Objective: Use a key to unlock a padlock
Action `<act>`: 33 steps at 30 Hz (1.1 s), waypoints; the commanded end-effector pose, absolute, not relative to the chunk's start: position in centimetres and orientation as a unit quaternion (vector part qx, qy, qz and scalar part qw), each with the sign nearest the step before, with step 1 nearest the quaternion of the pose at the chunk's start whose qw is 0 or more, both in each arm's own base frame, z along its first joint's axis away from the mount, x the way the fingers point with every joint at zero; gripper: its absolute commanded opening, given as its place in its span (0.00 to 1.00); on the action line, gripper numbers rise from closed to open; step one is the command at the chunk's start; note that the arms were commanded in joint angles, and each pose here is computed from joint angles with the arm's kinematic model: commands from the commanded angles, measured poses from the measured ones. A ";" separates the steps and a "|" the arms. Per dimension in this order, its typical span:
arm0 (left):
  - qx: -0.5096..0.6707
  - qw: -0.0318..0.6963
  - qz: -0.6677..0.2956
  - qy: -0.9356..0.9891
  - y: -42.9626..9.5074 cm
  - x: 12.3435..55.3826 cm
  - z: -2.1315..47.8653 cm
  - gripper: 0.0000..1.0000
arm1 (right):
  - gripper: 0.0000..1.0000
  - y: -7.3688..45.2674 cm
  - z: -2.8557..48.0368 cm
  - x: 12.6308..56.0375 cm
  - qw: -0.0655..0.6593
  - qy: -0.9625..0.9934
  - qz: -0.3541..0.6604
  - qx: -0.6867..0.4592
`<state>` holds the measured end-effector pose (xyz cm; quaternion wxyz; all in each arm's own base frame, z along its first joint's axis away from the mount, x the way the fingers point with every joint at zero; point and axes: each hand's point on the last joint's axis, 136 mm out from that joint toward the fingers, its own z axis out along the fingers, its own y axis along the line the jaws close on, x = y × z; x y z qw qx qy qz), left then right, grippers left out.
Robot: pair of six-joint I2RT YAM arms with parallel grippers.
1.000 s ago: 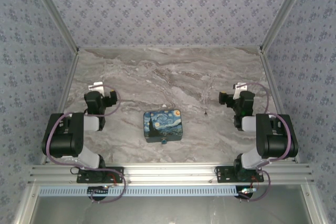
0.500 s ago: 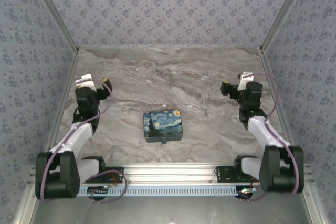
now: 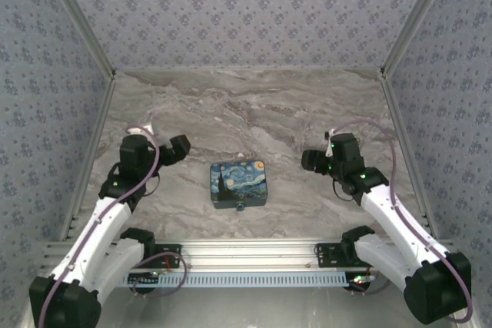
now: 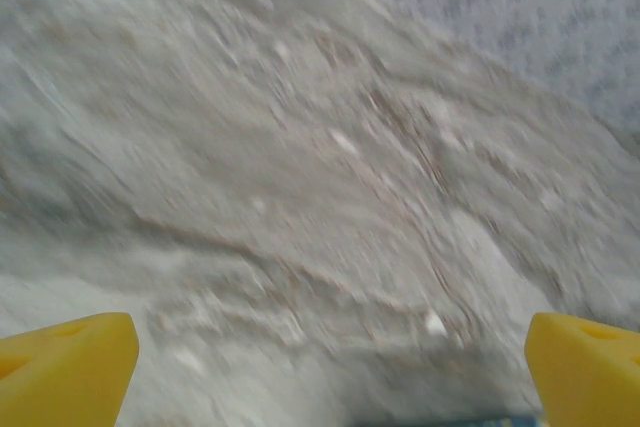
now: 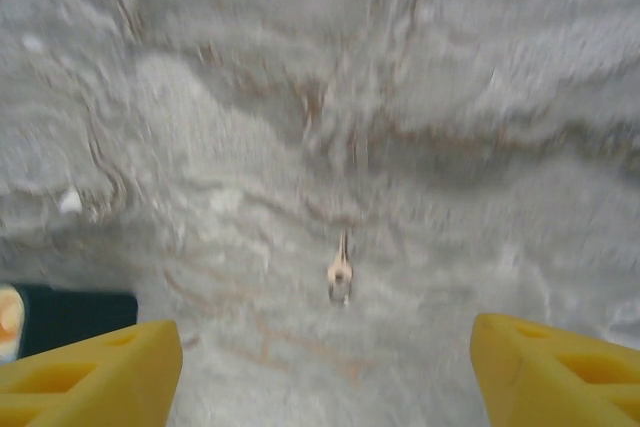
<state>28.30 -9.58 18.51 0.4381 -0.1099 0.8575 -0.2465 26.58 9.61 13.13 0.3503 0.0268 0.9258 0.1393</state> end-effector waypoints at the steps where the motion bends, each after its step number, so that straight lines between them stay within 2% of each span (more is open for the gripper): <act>1: -0.102 0.364 -0.284 0.881 -13.0 25.9 17.3 0.99 | 0.72 9.7 9.6 24.5 0.273 0.951 0.132 0.068; 8: -0.052 0.323 -0.302 0.896 -18.9 25.0 16.0 0.99 | 0.63 10.9 7.8 26.3 0.251 0.953 0.150 0.085; 17: -0.035 0.327 -0.264 0.907 -19.6 25.2 15.8 0.99 | 0.41 10.2 5.3 28.6 0.211 0.954 0.174 0.126; 33: -0.044 0.344 -0.258 0.902 -19.0 25.4 16.5 0.99 | 0.29 12.0 3.2 30.7 0.171 0.965 0.169 0.106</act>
